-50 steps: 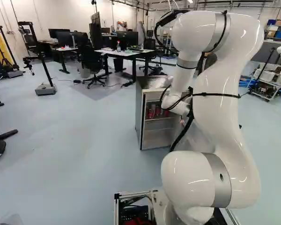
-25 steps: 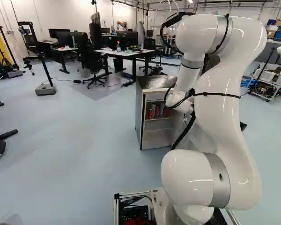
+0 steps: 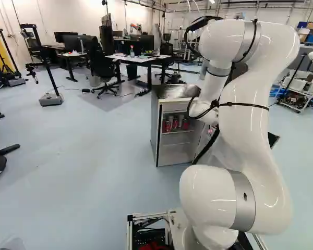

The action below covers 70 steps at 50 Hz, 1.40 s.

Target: Grab a drink from the fridge

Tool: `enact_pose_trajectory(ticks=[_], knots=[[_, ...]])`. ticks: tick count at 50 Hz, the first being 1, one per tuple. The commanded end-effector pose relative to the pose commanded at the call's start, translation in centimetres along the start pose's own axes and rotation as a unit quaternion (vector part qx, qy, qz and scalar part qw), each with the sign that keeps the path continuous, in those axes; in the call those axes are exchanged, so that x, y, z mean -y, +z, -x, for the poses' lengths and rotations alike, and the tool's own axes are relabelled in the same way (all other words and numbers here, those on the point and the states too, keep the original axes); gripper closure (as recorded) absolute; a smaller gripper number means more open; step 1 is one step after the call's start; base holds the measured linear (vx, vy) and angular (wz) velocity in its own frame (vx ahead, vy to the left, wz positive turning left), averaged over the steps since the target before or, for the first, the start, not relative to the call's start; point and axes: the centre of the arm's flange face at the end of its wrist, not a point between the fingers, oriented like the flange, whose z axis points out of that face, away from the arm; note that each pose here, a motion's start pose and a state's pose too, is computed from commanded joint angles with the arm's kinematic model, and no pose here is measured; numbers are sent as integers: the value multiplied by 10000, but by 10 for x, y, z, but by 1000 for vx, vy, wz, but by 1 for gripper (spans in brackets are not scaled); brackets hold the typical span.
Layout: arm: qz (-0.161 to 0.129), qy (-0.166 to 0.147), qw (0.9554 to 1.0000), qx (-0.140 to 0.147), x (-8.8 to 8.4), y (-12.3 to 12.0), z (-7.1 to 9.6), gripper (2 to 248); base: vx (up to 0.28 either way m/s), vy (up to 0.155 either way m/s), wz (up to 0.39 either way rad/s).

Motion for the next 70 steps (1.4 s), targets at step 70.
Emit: enact_pose_trajectory(ticks=[70], knots=[[-2886, -1465, 9459, 223, -78, -61, -13, 3, 0, 0, 0]])
